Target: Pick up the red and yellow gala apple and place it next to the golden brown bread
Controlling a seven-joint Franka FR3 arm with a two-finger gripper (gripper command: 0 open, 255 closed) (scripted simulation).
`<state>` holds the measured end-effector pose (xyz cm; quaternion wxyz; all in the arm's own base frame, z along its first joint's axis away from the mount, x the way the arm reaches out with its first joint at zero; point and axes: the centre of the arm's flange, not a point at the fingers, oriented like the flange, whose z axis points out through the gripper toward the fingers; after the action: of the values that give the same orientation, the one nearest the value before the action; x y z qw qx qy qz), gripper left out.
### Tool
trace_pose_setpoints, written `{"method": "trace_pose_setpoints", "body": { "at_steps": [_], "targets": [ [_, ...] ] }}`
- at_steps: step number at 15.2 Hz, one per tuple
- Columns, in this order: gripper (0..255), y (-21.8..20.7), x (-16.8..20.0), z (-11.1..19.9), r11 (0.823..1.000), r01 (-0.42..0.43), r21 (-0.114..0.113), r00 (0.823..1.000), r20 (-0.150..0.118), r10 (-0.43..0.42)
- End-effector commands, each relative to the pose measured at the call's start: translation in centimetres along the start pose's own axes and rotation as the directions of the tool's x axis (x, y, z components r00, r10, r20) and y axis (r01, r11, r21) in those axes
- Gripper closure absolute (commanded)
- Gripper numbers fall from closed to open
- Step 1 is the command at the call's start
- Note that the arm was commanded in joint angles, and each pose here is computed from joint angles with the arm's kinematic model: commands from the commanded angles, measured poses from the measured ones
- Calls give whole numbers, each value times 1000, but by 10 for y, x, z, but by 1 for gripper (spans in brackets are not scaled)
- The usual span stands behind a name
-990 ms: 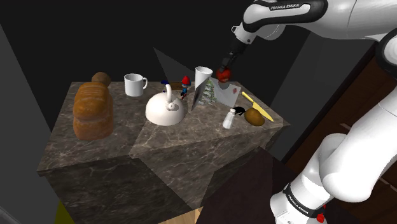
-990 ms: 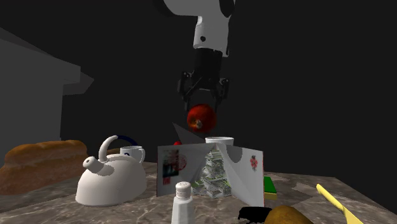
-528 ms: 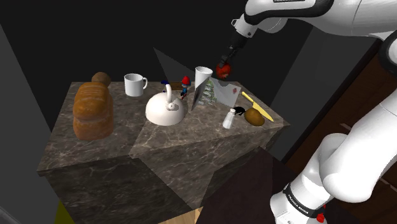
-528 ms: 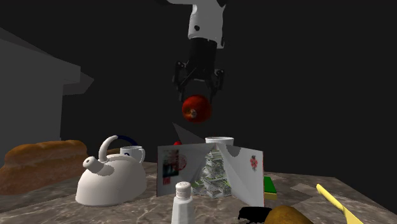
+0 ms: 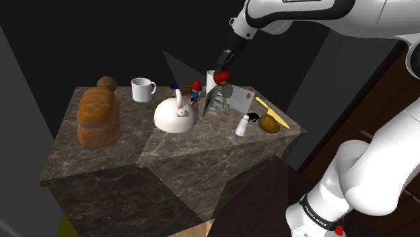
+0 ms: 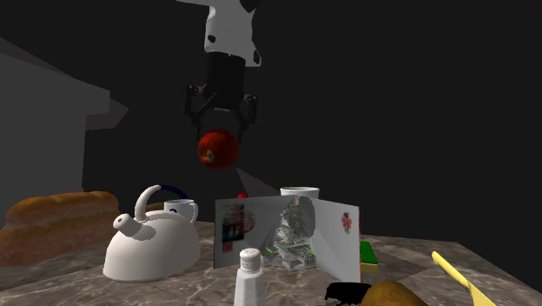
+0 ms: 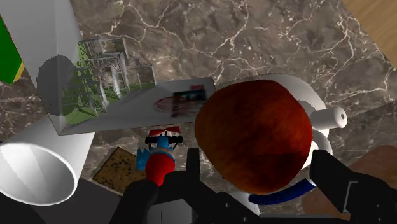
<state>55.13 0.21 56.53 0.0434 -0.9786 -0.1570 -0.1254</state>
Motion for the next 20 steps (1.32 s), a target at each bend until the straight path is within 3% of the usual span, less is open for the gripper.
{"method": "trace_pose_setpoints", "body": {
  "at_steps": [1, 20],
  "targets": [
    [255, -27, 9, 2, 1000, -2, 0, 1000, -1, 2],
    [255, -262, 91, 35, 1000, -2, 0, 1000, -1, 2]
  ]
}}
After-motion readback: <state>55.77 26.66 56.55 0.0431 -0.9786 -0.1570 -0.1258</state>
